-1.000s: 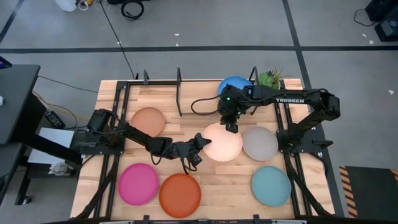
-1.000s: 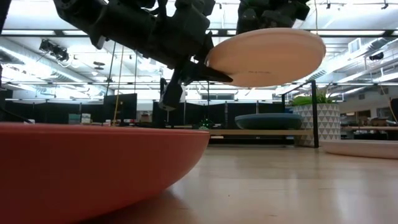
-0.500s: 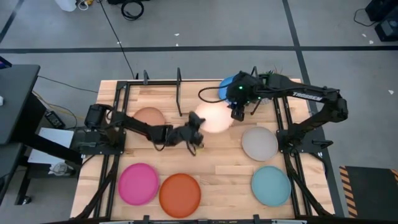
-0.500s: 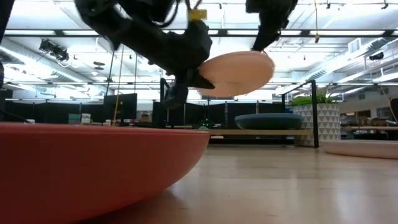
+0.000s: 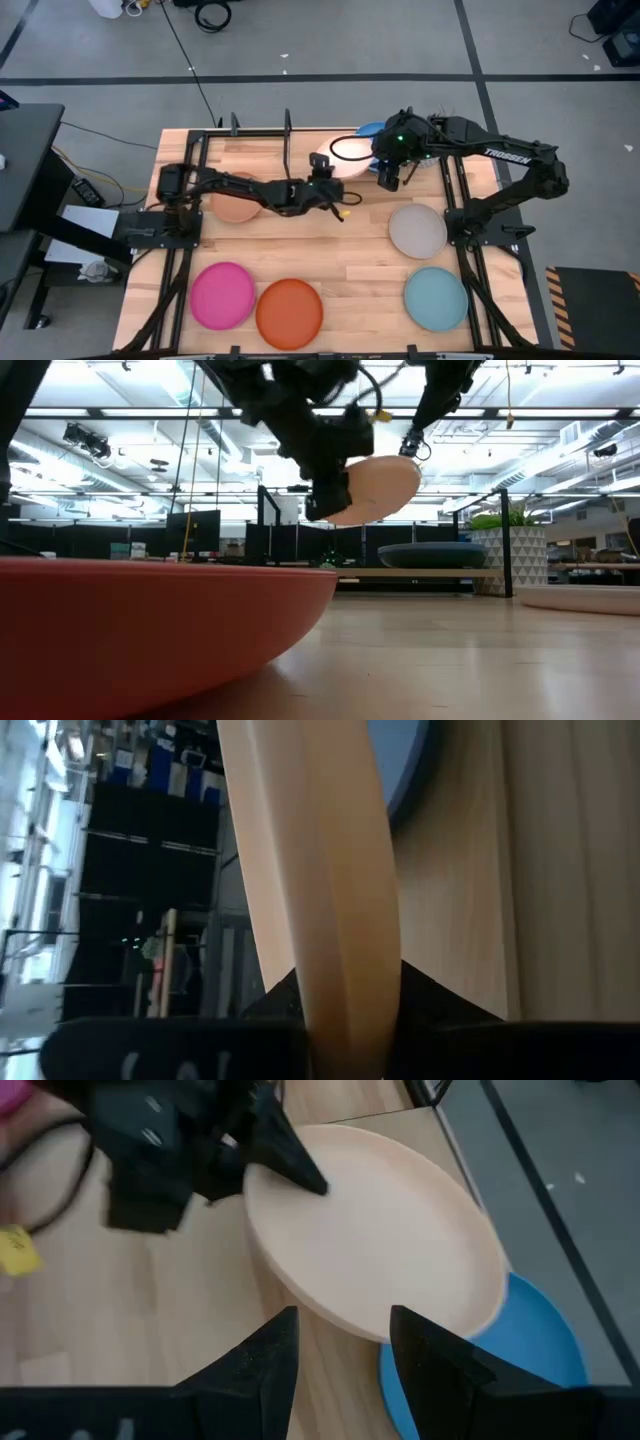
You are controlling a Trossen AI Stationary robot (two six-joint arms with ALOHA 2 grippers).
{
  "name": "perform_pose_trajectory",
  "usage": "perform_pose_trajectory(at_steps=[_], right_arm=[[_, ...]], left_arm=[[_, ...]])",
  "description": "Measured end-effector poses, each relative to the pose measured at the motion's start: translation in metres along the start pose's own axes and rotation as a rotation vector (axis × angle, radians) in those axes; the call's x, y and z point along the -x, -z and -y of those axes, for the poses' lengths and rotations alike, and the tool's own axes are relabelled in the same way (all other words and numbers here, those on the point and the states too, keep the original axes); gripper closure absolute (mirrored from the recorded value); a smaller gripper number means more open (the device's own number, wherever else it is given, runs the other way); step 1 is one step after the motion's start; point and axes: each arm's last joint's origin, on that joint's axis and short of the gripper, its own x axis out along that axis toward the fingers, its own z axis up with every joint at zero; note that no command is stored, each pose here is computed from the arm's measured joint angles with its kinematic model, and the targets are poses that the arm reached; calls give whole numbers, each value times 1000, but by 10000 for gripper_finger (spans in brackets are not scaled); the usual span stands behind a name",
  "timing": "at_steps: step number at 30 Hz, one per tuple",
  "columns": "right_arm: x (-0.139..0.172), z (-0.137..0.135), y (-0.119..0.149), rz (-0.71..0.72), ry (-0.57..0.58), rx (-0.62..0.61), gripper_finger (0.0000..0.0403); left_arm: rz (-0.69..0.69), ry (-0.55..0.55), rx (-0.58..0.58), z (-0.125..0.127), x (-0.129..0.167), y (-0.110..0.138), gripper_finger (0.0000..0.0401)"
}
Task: Place and stack plates onto a shelf
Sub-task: Put the light orange plate on the shelf
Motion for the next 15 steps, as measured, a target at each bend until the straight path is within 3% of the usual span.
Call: perform_pose_trajectory(at_steps=[8, 15], right_arm=[[4, -7, 4, -27, 12, 22, 238], [5, -8, 4, -23, 15, 17, 238]], left_arm=[[-261, -186, -65, 26, -28, 18, 341], [-290, -145, -35, 31, -30, 27, 337]])
